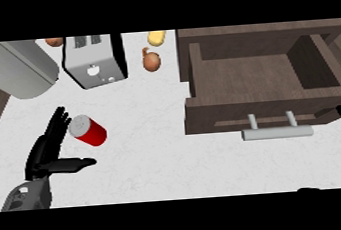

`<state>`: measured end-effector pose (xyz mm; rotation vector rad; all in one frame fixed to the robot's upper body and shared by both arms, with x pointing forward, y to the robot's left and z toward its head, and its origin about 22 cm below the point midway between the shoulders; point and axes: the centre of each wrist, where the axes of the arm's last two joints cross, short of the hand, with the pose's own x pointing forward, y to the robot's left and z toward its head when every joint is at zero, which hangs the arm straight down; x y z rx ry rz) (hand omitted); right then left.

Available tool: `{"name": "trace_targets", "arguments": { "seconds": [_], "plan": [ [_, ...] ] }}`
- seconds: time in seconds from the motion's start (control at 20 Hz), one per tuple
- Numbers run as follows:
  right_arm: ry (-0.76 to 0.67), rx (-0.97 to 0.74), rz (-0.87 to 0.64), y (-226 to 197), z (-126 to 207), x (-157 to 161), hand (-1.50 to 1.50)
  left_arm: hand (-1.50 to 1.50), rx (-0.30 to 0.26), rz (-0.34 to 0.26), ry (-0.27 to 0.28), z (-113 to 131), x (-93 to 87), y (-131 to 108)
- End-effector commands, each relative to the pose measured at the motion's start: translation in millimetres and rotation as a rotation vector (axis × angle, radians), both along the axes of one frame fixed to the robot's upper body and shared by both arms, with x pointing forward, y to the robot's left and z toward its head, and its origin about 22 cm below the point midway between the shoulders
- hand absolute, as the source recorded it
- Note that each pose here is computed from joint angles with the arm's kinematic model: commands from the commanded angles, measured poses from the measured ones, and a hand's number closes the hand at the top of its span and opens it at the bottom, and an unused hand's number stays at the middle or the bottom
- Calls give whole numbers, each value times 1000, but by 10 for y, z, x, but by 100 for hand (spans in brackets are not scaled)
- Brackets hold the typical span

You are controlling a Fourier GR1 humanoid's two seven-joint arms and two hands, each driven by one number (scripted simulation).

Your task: Pick up the can, place it into the drawer and close the drawer

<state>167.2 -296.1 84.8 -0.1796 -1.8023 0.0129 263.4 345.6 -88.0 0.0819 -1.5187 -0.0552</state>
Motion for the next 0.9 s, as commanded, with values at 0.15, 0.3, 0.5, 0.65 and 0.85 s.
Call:
{"name": "trace_targets", "arguments": {
  "seconds": [0.15, 0.3, 0.5, 0.65, 0.85],
  "plan": [
    [-8, 0, -7, 82, -59, 112, -150, -150, -2, -4, -4, -97, 196, -32],
    [3, -7, -1, 11, -55, -226, -150, -150, 7, 6, 2, -183, 13, -55],
    [6, -22, 8, -98, -43, -53, -150, -150, -4, -1, -2, -74, 321, -50],
    [23, 1, 6, 30, -55, -194, -150, -150, 3, -7, 11, -102, 300, -97],
    [-2, -2, 1, 63, 93, -69, -150, -150, -27, -13, 8, -151, 332, -136]
  ]
}}
